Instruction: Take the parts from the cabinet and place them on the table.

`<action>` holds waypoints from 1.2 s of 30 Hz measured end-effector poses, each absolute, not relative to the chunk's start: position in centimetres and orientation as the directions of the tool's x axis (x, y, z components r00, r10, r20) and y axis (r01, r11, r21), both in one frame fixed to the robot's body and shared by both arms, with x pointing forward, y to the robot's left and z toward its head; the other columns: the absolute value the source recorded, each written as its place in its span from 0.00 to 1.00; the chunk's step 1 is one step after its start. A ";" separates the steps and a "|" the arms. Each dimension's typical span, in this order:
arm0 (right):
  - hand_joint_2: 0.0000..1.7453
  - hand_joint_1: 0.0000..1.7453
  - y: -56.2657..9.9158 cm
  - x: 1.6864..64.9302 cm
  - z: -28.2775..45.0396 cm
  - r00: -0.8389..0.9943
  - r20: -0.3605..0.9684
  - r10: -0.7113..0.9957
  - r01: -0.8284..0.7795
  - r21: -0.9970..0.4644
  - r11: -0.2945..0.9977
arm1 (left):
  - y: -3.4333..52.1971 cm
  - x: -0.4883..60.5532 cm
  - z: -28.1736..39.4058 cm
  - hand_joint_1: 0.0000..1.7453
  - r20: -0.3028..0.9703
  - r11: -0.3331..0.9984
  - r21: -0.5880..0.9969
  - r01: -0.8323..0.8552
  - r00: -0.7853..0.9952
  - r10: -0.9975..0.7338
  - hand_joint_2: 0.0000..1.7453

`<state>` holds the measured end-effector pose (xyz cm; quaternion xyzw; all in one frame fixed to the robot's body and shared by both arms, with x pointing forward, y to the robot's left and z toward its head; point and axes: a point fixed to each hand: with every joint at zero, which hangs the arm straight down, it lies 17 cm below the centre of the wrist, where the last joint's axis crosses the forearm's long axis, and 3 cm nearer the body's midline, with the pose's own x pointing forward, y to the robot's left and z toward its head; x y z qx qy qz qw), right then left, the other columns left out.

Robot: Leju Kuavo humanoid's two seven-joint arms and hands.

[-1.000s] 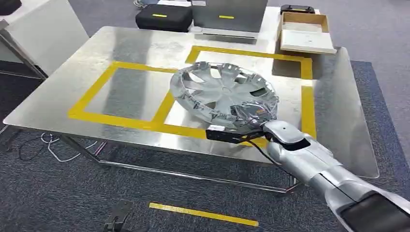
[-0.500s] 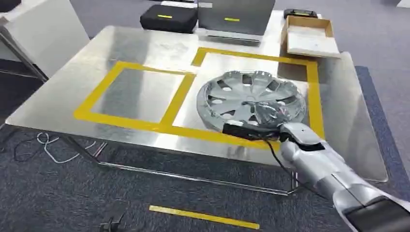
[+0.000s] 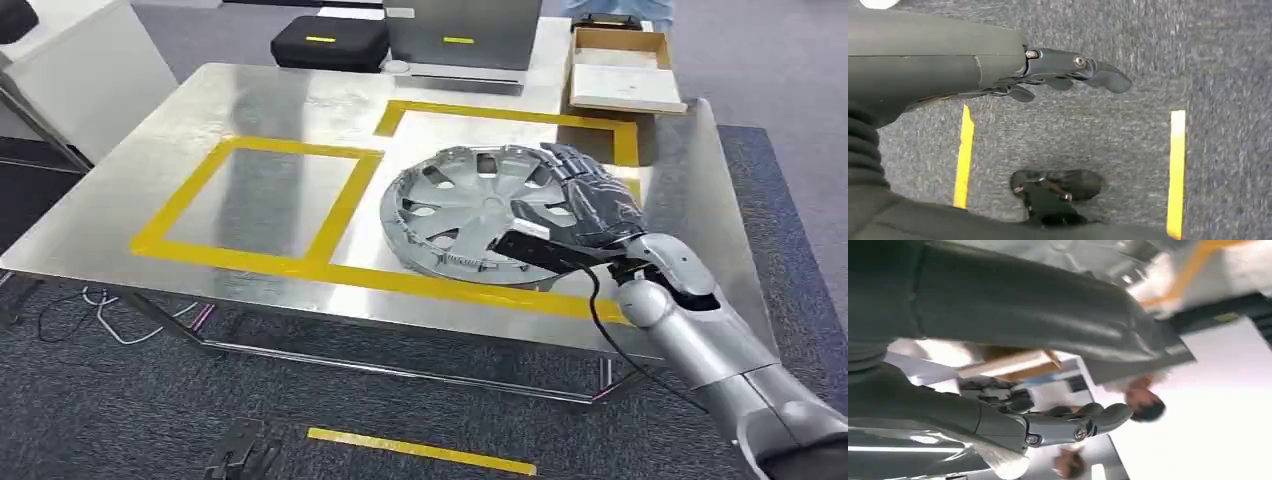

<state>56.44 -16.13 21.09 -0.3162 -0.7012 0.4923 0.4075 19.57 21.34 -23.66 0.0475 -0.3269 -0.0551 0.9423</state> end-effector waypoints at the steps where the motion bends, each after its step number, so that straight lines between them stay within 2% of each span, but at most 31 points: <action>1: 0.00 0.00 -16.1 55.9 21.6 -0.479 0.271 0.835 0.050 -0.941 0.335 | 21.5 19.4 -23.7 0.00 0.609 0.989 0.128 0.070 0.782 -0.134 0.00; 7: 0.00 0.00 -16.1 52.7 26.5 -0.564 0.309 0.766 0.151 -0.874 0.463 | 22.4 19.1 -23.9 0.00 0.599 0.987 0.156 0.045 0.790 -0.131 0.00; 12: 0.00 0.00 -17.1 50.6 28.9 -0.591 0.301 0.749 0.207 -0.840 0.501 | 22.6 18.7 -24.1 0.00 0.588 0.986 0.164 0.028 0.800 -0.120 0.00; 36: 0.00 0.00 -20.5 48.1 31.5 -0.581 0.307 0.754 0.300 -0.780 0.549 | 23.3 18.5 -24.1 0.00 0.585 0.983 0.181 0.001 0.804 -0.108 0.00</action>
